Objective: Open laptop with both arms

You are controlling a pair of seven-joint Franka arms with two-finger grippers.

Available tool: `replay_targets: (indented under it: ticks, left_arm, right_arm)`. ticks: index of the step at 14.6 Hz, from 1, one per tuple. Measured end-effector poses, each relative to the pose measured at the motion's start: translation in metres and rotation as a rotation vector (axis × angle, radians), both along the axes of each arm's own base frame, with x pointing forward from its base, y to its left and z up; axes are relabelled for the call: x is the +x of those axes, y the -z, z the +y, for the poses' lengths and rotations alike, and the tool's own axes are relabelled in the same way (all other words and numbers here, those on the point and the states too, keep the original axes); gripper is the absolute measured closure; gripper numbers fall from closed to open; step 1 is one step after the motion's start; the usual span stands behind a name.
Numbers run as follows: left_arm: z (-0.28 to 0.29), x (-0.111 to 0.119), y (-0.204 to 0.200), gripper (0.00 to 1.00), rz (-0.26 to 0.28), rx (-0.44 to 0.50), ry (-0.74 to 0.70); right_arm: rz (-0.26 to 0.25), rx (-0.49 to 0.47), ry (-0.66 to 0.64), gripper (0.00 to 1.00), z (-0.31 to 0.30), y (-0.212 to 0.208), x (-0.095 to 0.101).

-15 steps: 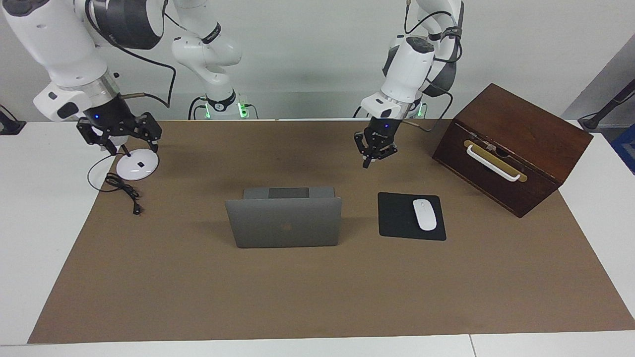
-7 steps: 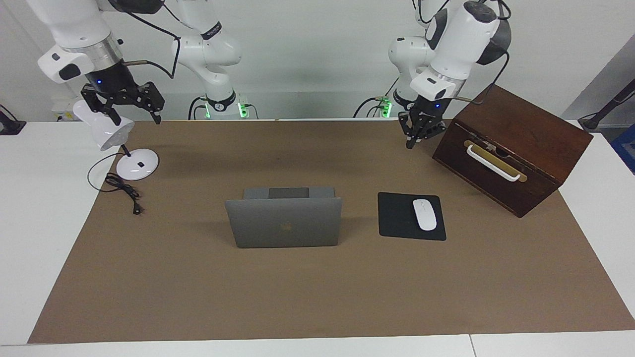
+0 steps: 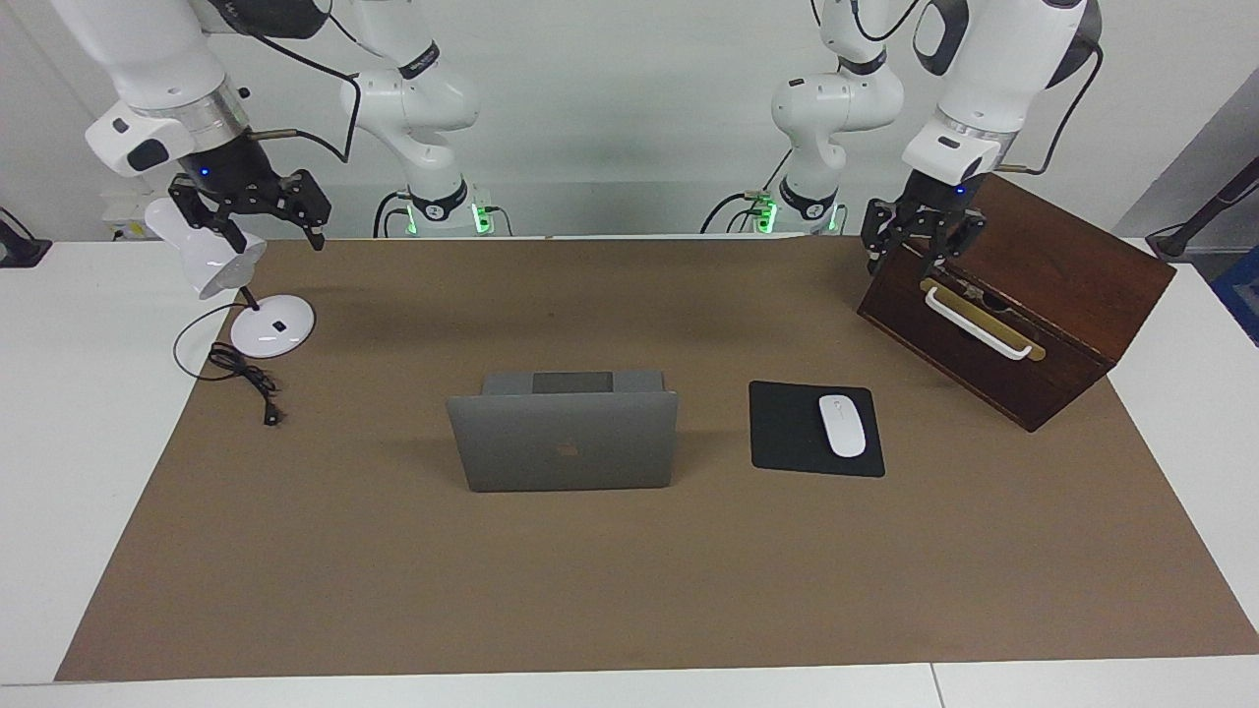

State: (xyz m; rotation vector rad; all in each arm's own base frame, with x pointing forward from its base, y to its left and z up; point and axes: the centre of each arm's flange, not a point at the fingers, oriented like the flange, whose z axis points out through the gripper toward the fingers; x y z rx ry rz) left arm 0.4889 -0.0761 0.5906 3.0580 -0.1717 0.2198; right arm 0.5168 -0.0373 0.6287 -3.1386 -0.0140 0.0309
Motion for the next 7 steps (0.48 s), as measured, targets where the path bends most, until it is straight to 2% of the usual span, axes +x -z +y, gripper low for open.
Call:
replay_targets:
  ticks: [1,2,7]
  left_arm:
    - [0.009,0.001,-0.002,0.06,-0.003,0.002,-0.012]
    - [0.018,0.003,-0.006,0.00,-0.007,0.002,-0.024]
    - [0.060,0.017,-0.042,0.00,-0.016,-0.007,-0.089]
  right_arm:
    - [0.001,0.000,0.000,0.00,0.000,0.001,0.000]
    - [0.000,0.000,0.000,0.00,0.000,0.001,0.000]
    - [-0.022,-0.001,0.005,0.00,-0.003,-0.001,0.002]
